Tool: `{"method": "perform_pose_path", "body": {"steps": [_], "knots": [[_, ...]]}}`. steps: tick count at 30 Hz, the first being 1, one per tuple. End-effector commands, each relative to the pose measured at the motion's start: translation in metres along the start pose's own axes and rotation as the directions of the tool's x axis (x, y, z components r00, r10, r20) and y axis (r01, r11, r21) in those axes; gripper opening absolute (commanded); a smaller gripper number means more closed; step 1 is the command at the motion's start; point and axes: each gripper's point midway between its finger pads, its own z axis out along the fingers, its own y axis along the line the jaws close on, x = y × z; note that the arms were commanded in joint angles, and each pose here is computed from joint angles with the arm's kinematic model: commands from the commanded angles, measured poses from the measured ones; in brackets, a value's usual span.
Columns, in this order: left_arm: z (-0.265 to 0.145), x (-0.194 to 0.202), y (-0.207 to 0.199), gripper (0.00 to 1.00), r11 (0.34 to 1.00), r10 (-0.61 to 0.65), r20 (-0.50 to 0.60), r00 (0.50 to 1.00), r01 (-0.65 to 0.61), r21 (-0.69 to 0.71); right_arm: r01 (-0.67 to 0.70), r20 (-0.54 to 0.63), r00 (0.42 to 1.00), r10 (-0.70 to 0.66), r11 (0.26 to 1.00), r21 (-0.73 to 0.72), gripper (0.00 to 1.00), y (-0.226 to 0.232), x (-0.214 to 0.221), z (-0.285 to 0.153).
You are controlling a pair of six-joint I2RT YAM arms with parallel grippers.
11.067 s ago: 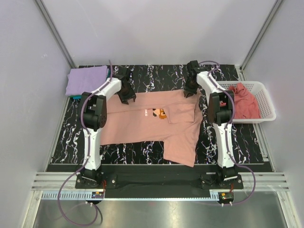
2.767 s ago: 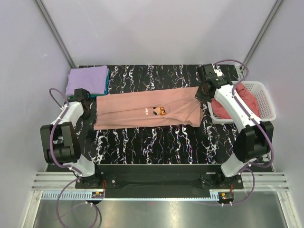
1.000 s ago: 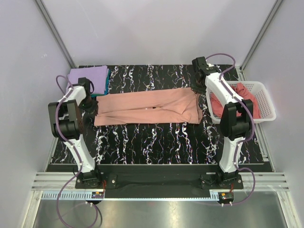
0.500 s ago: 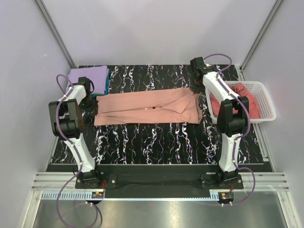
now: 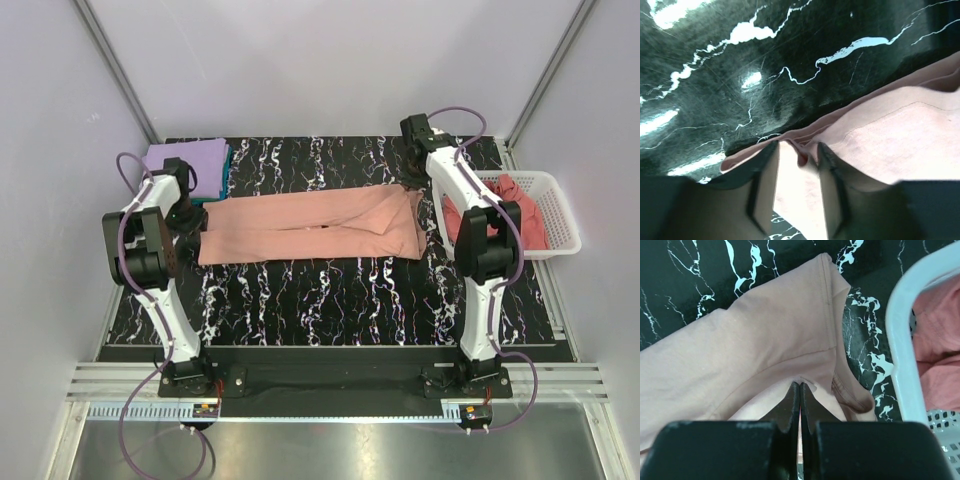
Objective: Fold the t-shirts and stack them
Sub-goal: Fold the tshirt
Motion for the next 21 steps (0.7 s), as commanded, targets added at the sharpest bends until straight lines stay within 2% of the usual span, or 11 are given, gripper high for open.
{"method": "perform_pose_path", "body": {"steps": [1,6,7,10,12,16,21], "knots": [[-0.030,-0.025,-0.007,0.46,0.999,-0.021,0.088,0.996,0.018,0.035,0.006,0.000,1.000,-0.006,0.999,-0.038,0.00,0.008,-0.007,0.008],[-0.046,-0.030,-0.003,0.52,0.999,0.016,0.137,0.990,-0.021,0.033,-0.008,-0.031,0.999,0.007,1.000,-0.024,0.04,0.008,-0.001,0.016],[-0.045,-0.026,0.002,0.52,0.999,0.030,0.131,0.991,-0.031,0.012,-0.002,-0.046,0.999,0.001,1.000,-0.018,0.08,0.008,0.003,0.020],[-0.040,-0.023,0.008,0.52,0.999,0.047,0.133,0.990,-0.047,0.000,0.018,-0.053,0.998,-0.019,1.000,-0.023,0.32,0.011,-0.002,0.020],[-0.044,-0.017,0.003,0.50,0.996,0.058,0.122,0.991,-0.065,0.056,0.033,-0.066,0.997,-0.036,0.998,-0.046,0.41,0.016,-0.007,0.010],[-0.041,0.004,0.000,0.50,0.987,0.068,0.066,0.995,-0.077,0.140,0.008,-0.117,0.993,-0.019,0.996,-0.093,0.46,0.024,0.000,-0.010],[-0.024,0.039,0.016,0.49,0.981,0.105,-0.028,0.994,-0.099,0.164,-0.026,-0.207,0.978,-0.003,0.990,-0.137,0.46,0.028,0.046,-0.023]]}}
